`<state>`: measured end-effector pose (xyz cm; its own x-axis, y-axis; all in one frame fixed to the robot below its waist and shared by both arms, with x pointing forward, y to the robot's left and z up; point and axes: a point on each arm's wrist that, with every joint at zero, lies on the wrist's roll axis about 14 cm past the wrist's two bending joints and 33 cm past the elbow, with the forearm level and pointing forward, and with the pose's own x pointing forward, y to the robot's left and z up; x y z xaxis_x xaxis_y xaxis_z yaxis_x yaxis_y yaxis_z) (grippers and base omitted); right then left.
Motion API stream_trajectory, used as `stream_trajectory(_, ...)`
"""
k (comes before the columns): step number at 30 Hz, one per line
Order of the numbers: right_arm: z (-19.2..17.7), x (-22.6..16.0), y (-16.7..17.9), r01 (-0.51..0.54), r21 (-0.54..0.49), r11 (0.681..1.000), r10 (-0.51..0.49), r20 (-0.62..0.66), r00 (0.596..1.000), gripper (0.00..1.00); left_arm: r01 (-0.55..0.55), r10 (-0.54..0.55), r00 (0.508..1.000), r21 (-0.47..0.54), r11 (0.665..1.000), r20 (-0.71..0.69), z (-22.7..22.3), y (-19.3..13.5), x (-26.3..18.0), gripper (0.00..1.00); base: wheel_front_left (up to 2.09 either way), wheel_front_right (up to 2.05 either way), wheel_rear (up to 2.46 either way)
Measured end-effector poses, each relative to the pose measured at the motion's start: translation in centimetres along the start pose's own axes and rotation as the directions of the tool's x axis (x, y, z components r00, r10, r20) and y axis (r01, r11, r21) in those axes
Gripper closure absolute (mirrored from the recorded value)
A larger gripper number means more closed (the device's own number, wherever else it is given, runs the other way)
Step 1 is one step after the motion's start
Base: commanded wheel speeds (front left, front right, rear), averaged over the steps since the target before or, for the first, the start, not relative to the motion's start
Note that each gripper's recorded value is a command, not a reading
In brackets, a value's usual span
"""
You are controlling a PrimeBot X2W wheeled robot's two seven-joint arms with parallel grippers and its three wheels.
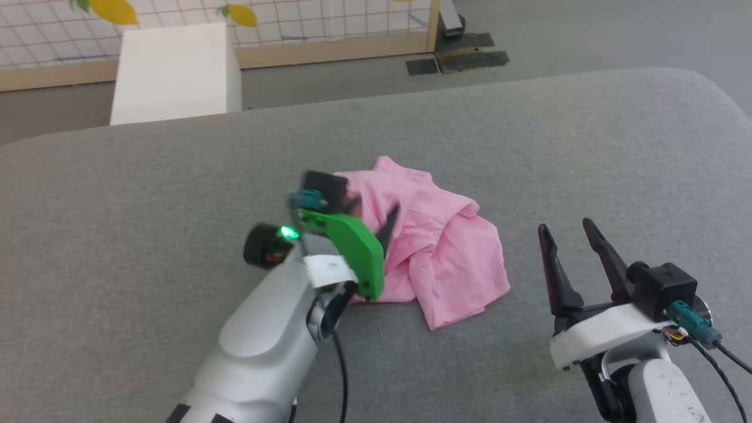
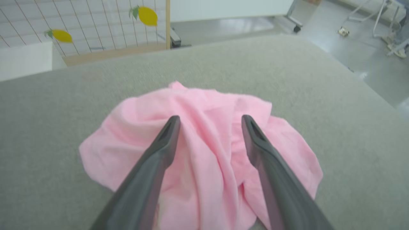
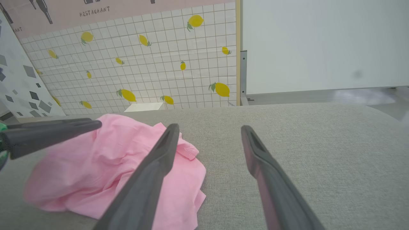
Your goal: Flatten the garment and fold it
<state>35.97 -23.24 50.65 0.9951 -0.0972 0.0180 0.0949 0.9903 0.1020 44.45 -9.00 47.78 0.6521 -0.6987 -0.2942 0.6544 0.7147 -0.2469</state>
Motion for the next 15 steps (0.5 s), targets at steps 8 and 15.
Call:
stream_trajectory(8,0.7,0.6,1.8,-0.054,0.009,0.999,0.053,0.023,0.998,0.00,-0.161,0.157,0.860,-0.034,0.986,0.485,8.5,5.0,-6.0,0.00,0.00,0.00,0.00)
stream_trajectory(15,1.2,1.0,3.3,-0.099,0.009,0.995,0.098,0.035,0.995,0.00,-0.371,0.341,0.741,-0.070,0.926,0.579,8.5,10.3,-14.1,0.00,0.00,0.00,0.00)
